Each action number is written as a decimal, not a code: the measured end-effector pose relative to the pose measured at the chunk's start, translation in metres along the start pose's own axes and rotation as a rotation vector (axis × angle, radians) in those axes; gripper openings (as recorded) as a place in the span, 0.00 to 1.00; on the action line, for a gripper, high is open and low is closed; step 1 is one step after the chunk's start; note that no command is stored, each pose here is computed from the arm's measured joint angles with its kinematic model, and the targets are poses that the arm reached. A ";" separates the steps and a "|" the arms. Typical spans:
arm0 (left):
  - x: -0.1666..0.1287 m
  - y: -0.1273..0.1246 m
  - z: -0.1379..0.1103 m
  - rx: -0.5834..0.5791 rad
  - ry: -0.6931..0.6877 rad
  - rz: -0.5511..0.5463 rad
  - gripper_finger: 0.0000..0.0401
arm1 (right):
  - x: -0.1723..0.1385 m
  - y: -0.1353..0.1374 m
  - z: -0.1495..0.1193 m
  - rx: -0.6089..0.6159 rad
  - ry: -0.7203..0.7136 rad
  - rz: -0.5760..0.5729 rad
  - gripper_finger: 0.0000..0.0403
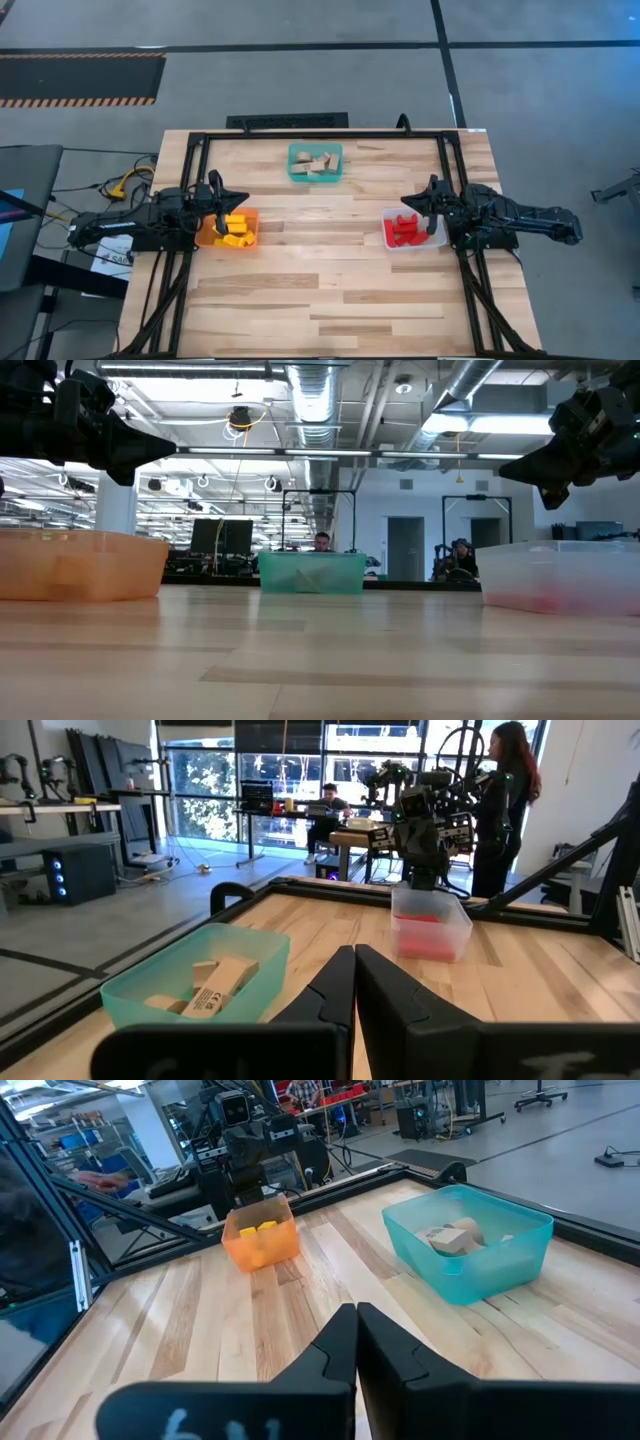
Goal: Sort & place blocks by color
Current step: Return to Home Position
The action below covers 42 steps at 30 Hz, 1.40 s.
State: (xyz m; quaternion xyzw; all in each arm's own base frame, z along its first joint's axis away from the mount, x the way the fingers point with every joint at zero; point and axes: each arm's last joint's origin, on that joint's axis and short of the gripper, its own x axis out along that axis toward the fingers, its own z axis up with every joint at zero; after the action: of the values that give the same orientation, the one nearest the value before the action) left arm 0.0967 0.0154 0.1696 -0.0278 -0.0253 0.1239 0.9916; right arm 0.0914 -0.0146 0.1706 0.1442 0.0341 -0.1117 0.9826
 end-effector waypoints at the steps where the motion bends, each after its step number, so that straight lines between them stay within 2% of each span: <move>1: 0.000 0.000 0.000 0.000 0.000 0.000 0.00 | 0.000 0.000 0.000 0.000 0.000 0.000 0.08; 42: 0.000 0.000 0.000 0.000 0.000 0.000 0.00 | 0.000 0.000 0.000 0.000 0.001 0.000 0.07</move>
State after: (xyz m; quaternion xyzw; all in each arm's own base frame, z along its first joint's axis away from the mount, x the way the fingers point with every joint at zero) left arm 0.0967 0.0154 0.1696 -0.0278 -0.0252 0.1240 0.9916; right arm 0.0915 -0.0146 0.1704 0.1440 0.0344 -0.1119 0.9826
